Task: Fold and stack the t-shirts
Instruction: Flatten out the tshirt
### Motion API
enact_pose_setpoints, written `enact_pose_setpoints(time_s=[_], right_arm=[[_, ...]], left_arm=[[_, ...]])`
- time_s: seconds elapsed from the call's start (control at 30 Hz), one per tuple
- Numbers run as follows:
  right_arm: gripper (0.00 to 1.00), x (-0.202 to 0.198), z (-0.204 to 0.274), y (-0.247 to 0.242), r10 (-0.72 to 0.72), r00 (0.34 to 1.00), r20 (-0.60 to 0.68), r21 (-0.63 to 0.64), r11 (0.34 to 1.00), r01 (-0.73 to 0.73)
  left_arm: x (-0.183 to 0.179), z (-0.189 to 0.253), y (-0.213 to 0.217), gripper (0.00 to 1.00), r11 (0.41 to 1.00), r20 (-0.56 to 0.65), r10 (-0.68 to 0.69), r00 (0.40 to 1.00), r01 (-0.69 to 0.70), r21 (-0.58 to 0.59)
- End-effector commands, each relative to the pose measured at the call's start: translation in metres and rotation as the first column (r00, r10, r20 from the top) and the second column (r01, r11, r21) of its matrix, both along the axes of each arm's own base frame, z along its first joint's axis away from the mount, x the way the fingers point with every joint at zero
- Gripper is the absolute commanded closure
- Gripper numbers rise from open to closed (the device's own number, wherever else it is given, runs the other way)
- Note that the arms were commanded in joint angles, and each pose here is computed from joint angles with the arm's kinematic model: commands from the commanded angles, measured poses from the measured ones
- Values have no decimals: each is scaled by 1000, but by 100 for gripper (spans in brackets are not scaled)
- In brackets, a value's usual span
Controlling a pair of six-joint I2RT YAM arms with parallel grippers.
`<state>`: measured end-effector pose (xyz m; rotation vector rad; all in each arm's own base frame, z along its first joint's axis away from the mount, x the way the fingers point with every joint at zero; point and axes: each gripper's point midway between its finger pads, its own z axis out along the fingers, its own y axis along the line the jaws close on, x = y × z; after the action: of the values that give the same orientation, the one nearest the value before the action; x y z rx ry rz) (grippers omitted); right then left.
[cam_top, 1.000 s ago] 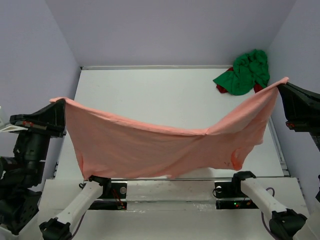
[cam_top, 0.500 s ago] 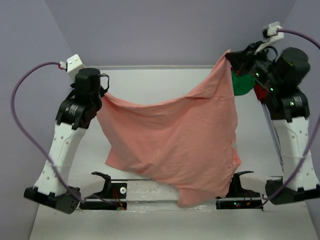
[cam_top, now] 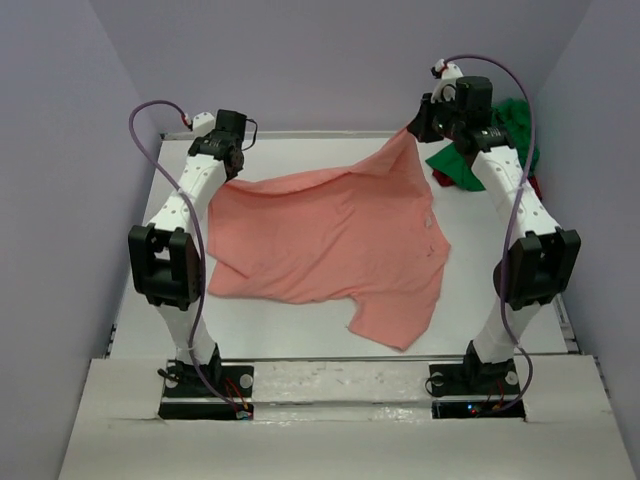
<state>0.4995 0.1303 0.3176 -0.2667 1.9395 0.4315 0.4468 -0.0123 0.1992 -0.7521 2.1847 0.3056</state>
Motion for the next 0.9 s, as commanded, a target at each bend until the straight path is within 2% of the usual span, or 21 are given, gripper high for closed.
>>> enact_pose_setpoints(time_s=[0.0,0.1,0.33,0.5,0.7,0.8,0.87], right_arm=[[100,35,22,15,62,992,111,-4,998,-61],[100,56,0,20,92,991,92,-33,995,-89],[100,84,-36,11,79,996,36,-51,996,-77],[100,94,-38,0,40,998,45,-72,997,-37],[100,104,-14,-25,-25,995,94,-102,994,34],[100,91,10,-26,-21,991,129,-96,995,33],[100,75,39,-28,-26,984,174,-87,995,42]], left_arm=[[31,9,1,100,1000,42,15,999,-14,-9],[48,-6,-2,100,1000,5,-11,1000,11,6],[67,-4,-4,100,999,32,-48,998,48,10],[67,-5,5,100,999,22,-37,999,36,21],[68,0,10,100,999,41,-41,998,40,31],[62,19,8,100,998,87,-61,994,60,22],[53,50,5,100,995,142,-102,985,101,15]])
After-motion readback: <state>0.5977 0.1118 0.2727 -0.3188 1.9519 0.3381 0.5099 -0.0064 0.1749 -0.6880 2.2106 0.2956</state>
